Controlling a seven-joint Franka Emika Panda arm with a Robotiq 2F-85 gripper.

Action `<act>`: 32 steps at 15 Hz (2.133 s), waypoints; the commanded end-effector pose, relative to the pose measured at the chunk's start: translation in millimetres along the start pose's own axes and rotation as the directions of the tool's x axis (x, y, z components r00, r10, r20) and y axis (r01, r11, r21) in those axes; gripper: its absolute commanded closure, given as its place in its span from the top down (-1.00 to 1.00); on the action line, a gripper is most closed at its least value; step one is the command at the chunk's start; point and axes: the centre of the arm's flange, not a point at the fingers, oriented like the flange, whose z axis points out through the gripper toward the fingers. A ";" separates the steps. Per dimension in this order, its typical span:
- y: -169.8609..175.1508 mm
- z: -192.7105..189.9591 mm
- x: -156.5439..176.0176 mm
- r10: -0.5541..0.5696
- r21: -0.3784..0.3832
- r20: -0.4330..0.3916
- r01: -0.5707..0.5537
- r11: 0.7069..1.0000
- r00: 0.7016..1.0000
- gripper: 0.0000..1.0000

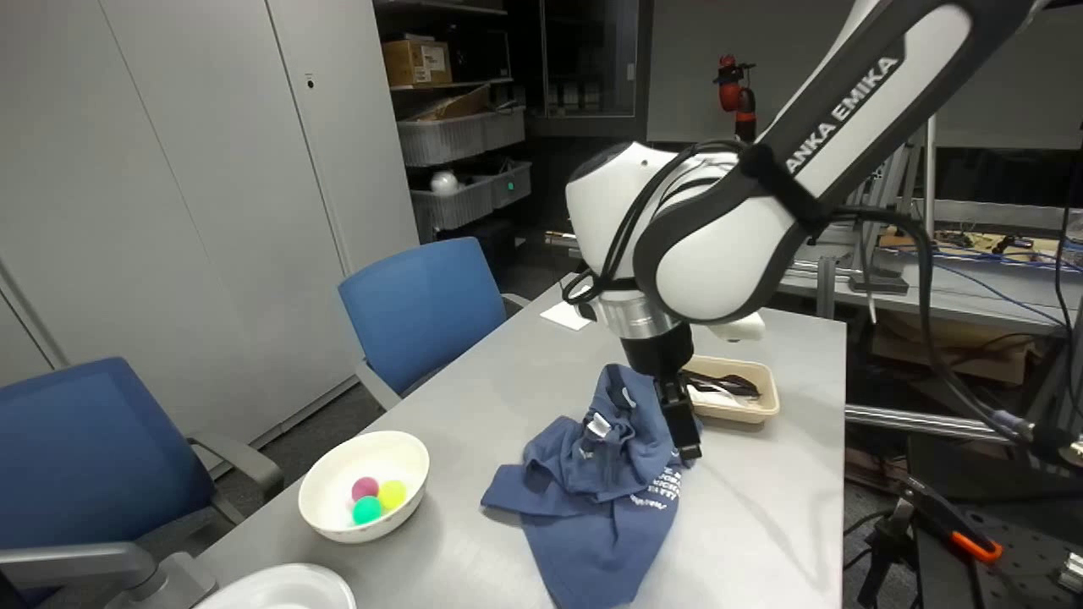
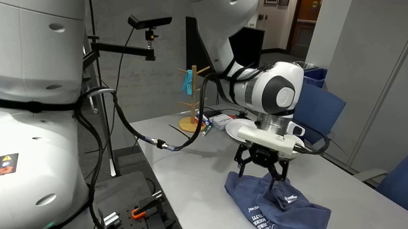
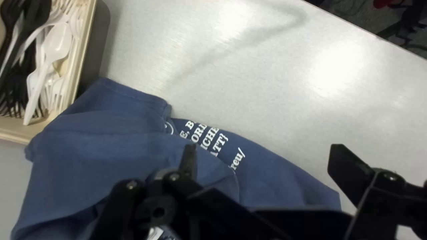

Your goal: Unfold the t-shirt

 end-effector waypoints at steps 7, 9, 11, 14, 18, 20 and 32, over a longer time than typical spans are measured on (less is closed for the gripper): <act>27.0 81.8 71.9 -0.194 0.080 0.080 0.188 0.979 0.978 0.98; 23.2 88.0 85.5 -0.214 0.046 0.078 0.211 0.976 0.974 0.90; 21.2 90.7 96.5 -0.237 0.014 0.076 0.236 0.972 0.969 0.87; 22.2 92.6 108.3 -0.259 -0.029 0.065 0.261 0.965 0.964 0.85; 30.5 98.5 118.2 -0.258 -0.125 0.023 0.259 0.958 0.966 0.80; 36.0 100.8 121.1 -0.258 -0.157 0.002 0.256 0.954 0.966 0.79; 56.4 43.7 150.4 -0.233 -0.469 -0.360 0.041 0.882 0.903 0.66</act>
